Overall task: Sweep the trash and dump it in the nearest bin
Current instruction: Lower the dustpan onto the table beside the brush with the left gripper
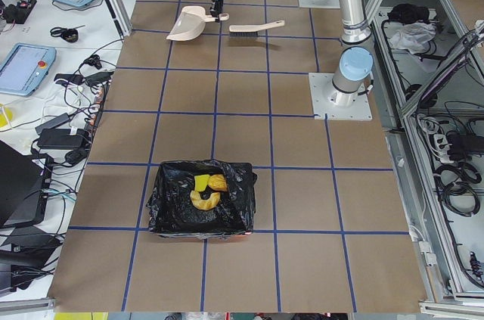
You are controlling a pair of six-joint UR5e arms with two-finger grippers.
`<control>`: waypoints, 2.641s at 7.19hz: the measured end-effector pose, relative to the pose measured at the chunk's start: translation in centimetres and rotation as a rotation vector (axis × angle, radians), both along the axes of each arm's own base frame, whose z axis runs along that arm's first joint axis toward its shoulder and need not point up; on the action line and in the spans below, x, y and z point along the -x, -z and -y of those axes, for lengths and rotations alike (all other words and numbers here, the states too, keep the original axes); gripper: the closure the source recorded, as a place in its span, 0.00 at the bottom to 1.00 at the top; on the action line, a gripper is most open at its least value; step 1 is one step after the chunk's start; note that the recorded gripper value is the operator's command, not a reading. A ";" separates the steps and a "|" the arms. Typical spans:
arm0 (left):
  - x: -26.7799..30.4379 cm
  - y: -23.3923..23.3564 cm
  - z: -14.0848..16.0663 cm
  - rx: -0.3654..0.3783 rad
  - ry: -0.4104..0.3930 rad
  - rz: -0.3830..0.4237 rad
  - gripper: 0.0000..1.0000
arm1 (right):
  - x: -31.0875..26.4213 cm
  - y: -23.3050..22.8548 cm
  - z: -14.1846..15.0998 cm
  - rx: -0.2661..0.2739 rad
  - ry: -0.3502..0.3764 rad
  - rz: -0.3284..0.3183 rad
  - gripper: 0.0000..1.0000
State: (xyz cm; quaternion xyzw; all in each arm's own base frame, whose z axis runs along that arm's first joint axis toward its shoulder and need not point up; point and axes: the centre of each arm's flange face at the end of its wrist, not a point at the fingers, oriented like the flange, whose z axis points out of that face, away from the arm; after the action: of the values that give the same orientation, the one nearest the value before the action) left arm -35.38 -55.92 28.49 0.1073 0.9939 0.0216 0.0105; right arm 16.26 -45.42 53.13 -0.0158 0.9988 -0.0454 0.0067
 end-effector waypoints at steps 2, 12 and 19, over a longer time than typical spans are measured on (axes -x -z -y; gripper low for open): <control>0.1 1.1 -0.2 -0.013 -0.005 0.006 1.00 | -0.1 0.0 0.0 -0.001 -0.001 0.010 0.00; 1.6 2.3 -0.8 -0.028 -0.080 -0.012 0.00 | -0.2 0.0 0.0 -0.003 -0.002 0.015 0.00; -8.1 -4.9 3.2 0.053 -0.230 -0.066 0.00 | -0.2 0.0 0.0 -0.003 -0.002 0.017 0.00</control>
State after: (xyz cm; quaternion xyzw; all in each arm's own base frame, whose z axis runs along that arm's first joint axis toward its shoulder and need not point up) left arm -27.32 -59.10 33.41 -0.0069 0.9997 -0.0072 -0.0222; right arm 16.46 -45.39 53.11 -0.0163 0.9988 -0.0441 0.0154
